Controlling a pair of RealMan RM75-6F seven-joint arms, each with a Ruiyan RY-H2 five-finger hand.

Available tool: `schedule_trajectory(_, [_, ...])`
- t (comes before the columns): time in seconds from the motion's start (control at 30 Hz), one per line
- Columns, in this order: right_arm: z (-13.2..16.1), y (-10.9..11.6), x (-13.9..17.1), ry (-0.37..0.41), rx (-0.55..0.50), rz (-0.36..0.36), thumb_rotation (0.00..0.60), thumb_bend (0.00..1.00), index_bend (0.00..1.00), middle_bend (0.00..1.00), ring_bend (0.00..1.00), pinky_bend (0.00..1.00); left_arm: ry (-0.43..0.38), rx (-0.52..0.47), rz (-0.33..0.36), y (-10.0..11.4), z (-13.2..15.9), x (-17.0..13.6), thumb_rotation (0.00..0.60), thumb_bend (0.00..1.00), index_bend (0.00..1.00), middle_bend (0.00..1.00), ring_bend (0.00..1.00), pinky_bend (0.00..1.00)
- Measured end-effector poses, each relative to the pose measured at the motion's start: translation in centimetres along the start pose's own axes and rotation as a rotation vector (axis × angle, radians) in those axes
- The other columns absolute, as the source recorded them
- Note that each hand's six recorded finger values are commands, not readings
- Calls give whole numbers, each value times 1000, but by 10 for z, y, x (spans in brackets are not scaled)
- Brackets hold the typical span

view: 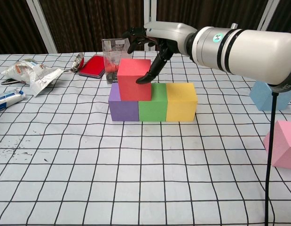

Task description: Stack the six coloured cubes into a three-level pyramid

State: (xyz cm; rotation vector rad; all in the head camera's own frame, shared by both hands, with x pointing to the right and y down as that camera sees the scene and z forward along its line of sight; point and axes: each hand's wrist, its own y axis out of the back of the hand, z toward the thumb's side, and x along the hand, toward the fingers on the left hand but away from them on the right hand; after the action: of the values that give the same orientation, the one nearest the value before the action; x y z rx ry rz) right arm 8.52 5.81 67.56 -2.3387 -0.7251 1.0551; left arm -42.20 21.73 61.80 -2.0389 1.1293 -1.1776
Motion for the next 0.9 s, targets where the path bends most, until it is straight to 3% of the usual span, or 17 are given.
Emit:
schedule_trajectory(0.3, [-8, 42, 47, 1, 21, -61, 600, 69, 0, 104, 0, 0, 4, 16, 29, 8, -1, 3, 600, 0, 116, 179, 12, 62])
schedule_trajectory(0.5, [-58, 69, 115, -127, 139, -103, 600, 2, 0, 103, 0, 0, -1, 37, 59, 15, 1, 8, 600, 0, 116, 179, 12, 63])
schedule_trajectory(0.63, [-99, 60, 174, -257, 187, -80, 600, 0, 0, 106, 0, 0, 0, 53, 62, 12, 3, 11, 600, 0, 116, 179, 12, 62])
schedule_trajectory(0.9, [-130, 28, 256, -362, 168, -134, 600, 0, 0, 108, 0, 0, 3, 41, 33, 2, 6, 12, 600, 0, 116, 179, 12, 63])
